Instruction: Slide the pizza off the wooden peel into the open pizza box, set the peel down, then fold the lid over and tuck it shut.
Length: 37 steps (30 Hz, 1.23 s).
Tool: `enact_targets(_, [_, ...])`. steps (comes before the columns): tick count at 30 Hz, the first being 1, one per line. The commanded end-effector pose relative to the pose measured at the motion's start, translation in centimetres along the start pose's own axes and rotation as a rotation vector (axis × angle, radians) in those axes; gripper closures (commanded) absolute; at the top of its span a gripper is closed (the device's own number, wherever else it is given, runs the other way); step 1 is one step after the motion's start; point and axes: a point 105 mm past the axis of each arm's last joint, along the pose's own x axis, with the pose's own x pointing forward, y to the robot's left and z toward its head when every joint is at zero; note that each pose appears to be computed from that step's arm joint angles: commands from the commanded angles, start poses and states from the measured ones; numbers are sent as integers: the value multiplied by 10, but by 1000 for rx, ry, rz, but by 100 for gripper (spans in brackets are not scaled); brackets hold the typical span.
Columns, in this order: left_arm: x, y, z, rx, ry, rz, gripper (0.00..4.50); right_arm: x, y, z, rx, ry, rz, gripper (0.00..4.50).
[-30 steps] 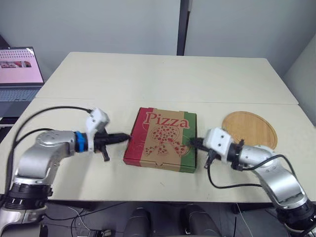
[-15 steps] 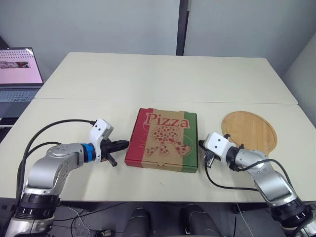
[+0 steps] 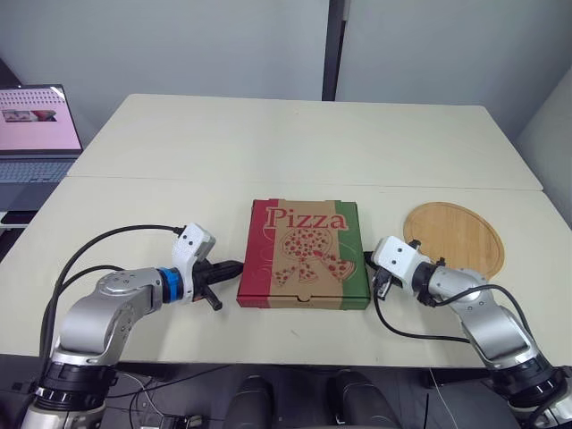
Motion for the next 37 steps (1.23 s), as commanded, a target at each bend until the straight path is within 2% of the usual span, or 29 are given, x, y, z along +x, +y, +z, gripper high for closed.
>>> enact_targets(1, [6,-6,14,39,-46,-37,450,-2,3,22,-42,-79,21,447])
enact_targets(6, [5,0,19,69,-51,-15,450,-5,0,19,-45,-62,15,447])
enact_targets(11, [-26,27,21,124,-36,82,450,-28,-19,11,-23,-23,-33,447])
enact_targets(13, [-54,40,24,172,-10,122,450,-48,-33,11,7,-25,-54,447])
enact_targets(17, [-103,60,13,200,135,210,450,-90,-62,2,-1,18,-74,447])
enact_targets(22, [-152,73,16,170,116,306,450,-141,-97,-21,-53,158,-91,447])
enact_targets(24, [-163,83,6,181,171,379,450,-160,-105,-37,-40,233,-84,447])
enact_targets(27, [-167,88,-1,203,199,403,450,-179,-111,-53,-11,297,-74,447])
enact_targets(30, [-164,91,0,202,179,395,450,-195,-117,-67,23,342,-88,447])
enact_targets(37, [-146,96,8,206,155,372,450,-192,-120,-70,19,337,-93,447])
